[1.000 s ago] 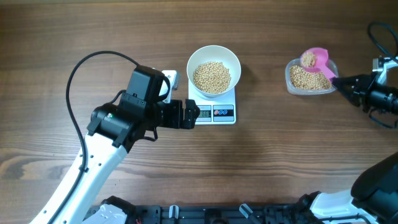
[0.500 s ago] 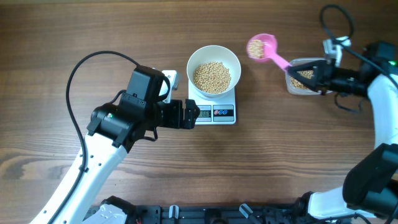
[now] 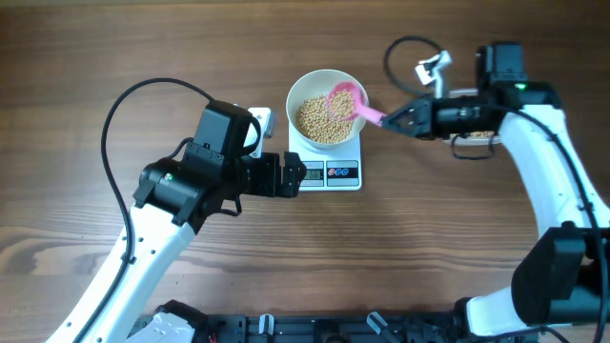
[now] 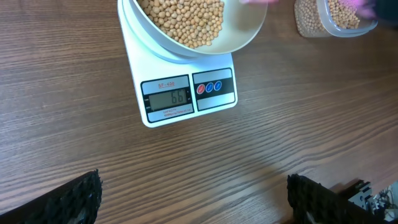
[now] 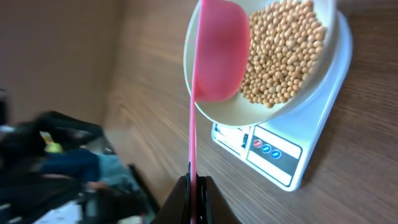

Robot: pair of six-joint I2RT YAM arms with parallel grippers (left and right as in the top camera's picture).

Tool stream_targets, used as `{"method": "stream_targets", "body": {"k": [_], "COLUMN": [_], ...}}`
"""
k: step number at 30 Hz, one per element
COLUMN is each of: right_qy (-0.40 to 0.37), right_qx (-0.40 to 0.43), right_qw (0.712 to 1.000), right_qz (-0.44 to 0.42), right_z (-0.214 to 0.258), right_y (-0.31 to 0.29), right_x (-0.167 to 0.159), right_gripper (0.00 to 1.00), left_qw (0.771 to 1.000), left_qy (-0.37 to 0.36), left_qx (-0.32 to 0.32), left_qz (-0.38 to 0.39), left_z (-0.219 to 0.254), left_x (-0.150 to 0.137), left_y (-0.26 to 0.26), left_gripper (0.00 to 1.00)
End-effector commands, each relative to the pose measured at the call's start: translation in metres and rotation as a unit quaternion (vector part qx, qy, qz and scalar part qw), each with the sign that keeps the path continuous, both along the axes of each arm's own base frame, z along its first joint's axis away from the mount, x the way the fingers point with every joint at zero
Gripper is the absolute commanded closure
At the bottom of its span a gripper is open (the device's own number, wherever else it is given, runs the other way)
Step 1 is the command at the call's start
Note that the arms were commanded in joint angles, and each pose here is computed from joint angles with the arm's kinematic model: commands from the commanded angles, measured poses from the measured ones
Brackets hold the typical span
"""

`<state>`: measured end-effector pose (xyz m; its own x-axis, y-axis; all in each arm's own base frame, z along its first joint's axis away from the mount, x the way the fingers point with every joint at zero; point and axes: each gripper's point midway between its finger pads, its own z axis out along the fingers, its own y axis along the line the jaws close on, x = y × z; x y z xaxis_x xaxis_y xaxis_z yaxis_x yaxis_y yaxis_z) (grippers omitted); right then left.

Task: Scoop item into bowl and weigh 150g on scale
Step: 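Tilt the scoop over the bowl to pour soybeans in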

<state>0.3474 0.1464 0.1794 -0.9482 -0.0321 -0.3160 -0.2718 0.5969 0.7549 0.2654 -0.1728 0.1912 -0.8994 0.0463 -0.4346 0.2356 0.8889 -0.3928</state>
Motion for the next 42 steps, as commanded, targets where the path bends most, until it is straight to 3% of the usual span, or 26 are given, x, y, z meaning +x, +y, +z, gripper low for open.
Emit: {"method": "stream_targets", "body": {"k": [1,8,20,28,36,42], "right_qy": [-0.033,-0.109,-0.227,-0.276,-0.303,-0.333], "right_qx": [-0.078,-0.161,-0.33,-0.381,-0.389,-0.434], "right_qw": [0.996,0.981,0.916,0.882,0.867,0.832], "right_qz": [0.005,0.0,0.012,0.028,0.068,0.086], "right_z": [-0.01,-0.005,0.002,0.007,0.008,0.011], "right_y": [0.008,0.014,0.023,0.031,0.041,0.041], "right_x": [0.008,0.021,0.028,0.033,0.029,0.031], "right_gripper": [0.96,0.96,0.96,0.96,0.96,0.96], "left_qw": [1.0,1.0,1.0,1.0,1.0,1.0], "left_qy": [-0.001,-0.001,-0.001,-0.001,-0.001,-0.001], "left_qx": [0.002,0.002,0.002,0.002,0.002,0.002], "left_qz": [-0.013,-0.013,-0.013,-0.013,-0.013,-0.013], "left_z": [-0.002,-0.002,-0.002,-0.002,-0.002,-0.002], "left_x": [-0.001,-0.001,-0.001,-0.001,-0.001,-0.001], "left_y": [-0.002,-0.002,-0.002,-0.002,-0.002,-0.002], "left_gripper": [0.0,0.0,0.0,0.0,0.0,0.0]}}
